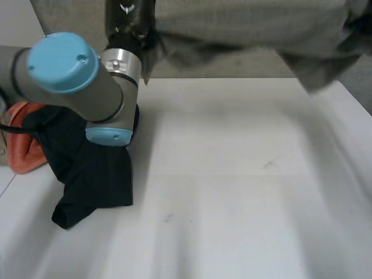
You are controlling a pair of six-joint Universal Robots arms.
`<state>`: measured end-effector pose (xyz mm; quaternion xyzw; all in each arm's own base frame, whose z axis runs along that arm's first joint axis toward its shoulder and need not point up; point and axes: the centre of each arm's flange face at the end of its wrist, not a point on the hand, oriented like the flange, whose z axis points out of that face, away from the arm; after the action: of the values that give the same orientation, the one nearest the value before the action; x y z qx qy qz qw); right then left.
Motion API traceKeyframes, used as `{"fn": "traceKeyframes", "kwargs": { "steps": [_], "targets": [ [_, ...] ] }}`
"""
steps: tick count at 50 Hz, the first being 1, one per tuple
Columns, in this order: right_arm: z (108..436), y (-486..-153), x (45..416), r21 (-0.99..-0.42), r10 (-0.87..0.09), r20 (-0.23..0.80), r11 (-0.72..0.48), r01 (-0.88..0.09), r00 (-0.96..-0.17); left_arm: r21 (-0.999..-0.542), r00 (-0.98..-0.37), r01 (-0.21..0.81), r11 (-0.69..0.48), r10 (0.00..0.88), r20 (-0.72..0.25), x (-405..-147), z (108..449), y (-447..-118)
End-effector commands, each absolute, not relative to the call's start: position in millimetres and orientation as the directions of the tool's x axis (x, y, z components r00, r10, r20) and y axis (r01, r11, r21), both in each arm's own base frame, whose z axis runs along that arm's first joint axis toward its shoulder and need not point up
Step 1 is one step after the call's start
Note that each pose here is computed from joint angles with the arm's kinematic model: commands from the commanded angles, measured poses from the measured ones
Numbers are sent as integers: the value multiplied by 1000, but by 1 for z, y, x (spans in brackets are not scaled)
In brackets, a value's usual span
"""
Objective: Fold the laundry.
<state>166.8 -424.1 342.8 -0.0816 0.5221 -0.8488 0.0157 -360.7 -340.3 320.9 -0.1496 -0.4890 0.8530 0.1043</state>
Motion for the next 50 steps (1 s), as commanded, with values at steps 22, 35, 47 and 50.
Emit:
{"fn": "traceKeyframes", "kwargs": {
  "steps": [22, 35, 47, 50],
  "targets": [
    [181, -355, 149, -816, -392, 292, 373, -441, -872, -912, -789, 406, 53, 523, -321, -310, 160, -228],
    [222, -317, 177, -835, -471, 387, 187, -518, -793, -946, -827, 320, 45, 501, -256, -305, 203, -259],
    [169, -319, 204, -749, -537, 438, 225, -623, -721, -948, -835, 302, 100, 507, -213, -318, 196, -285],
    [156, -326, 204, -732, -521, 456, 241, -637, -721, -950, -841, 293, 105, 501, -204, -318, 196, -291]
  ]
}}
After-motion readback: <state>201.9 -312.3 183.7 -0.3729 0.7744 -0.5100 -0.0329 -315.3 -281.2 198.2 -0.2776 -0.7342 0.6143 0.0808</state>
